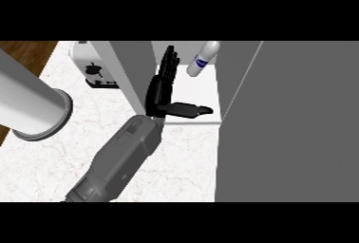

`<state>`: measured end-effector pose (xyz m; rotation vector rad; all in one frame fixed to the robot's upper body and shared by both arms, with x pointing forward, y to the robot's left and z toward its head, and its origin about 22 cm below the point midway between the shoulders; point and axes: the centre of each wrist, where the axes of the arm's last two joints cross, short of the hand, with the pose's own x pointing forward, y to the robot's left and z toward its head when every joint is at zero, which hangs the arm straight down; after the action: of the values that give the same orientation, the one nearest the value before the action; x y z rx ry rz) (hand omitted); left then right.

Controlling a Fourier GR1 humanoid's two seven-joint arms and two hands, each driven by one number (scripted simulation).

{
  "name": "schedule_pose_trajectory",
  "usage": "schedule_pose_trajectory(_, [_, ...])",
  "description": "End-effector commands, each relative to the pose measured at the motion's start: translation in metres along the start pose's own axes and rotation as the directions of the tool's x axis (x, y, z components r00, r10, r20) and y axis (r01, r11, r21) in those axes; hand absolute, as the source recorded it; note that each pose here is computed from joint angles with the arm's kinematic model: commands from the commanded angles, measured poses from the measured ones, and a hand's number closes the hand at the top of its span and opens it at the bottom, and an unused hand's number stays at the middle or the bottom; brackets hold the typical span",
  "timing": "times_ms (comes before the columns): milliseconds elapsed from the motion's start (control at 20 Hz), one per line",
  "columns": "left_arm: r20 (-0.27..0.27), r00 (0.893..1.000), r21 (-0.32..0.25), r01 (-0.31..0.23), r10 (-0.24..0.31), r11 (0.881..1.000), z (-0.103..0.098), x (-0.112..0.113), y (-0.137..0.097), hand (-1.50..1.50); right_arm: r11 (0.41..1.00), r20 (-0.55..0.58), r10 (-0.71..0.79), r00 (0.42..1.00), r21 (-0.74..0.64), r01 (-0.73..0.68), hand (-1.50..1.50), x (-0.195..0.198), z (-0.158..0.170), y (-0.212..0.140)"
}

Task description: Pick up the bottled water, place it into the cabinet and close the cabinet

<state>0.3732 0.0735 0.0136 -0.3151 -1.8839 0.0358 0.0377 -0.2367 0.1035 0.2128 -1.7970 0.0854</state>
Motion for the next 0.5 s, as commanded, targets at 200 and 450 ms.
schedule_pose_trajectory(200, [0.009,0.991,-0.100,-0.134,0.136,0.986,0.061,0.009,-0.004,-1.50,1.000,0.039,0.022,0.999,-0.013,-0.022,-1.50,0.017,0.000,0.011])
schedule_pose_trajectory(450, [0.026,0.986,-0.122,-0.158,0.163,0.980,0.089,0.024,0.010,-1.50,0.993,0.032,0.080,0.996,0.083,-0.082,-1.50,0.025,-0.007,0.014])
